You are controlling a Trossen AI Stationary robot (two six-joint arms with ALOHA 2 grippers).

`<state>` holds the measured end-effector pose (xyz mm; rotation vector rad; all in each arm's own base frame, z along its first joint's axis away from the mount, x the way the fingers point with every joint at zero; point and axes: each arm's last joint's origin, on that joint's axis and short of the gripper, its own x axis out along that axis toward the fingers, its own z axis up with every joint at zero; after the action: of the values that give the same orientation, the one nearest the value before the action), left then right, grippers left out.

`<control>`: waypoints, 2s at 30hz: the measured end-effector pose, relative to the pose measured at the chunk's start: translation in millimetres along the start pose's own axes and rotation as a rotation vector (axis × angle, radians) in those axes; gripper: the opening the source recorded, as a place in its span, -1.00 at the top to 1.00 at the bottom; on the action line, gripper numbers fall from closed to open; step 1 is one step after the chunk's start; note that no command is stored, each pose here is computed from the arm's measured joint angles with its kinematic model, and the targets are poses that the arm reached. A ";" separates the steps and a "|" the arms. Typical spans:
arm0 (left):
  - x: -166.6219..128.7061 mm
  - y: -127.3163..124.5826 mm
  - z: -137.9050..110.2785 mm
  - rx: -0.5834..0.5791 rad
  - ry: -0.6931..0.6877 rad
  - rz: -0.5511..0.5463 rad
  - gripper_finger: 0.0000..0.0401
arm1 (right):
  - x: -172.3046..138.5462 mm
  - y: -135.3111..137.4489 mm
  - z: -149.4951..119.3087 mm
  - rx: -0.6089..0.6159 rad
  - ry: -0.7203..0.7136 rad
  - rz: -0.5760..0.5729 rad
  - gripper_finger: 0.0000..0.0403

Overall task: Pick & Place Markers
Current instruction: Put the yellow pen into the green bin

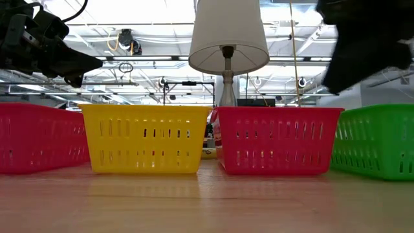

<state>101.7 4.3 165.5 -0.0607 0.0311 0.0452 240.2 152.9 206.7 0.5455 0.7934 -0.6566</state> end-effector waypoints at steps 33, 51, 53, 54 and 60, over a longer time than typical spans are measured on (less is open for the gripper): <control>0.0 0.0 0.0 0.000 0.000 0.000 0.89 | 133.3 -79.8 128.4 -0.253 0.172 -0.048 -0.02; 0.0 0.0 0.0 0.000 0.000 0.000 0.89 | 163.5 -85.5 110.3 -0.295 0.295 -0.115 0.01; 0.0 0.0 0.0 0.000 0.000 0.000 0.89 | 161.1 -86.1 110.1 -0.285 0.313 -0.107 0.02; 0.0 0.0 0.0 0.000 0.000 0.000 0.89 | 161.0 -86.4 109.6 -0.277 0.324 -0.104 0.04; 0.0 0.0 0.0 0.000 0.000 0.000 0.89 | 159.8 -89.7 105.6 -0.280 0.376 -0.122 0.23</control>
<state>101.6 4.4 165.5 -0.0605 0.0309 0.0454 309.8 -29.5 125.4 0.3690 1.2585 -0.5476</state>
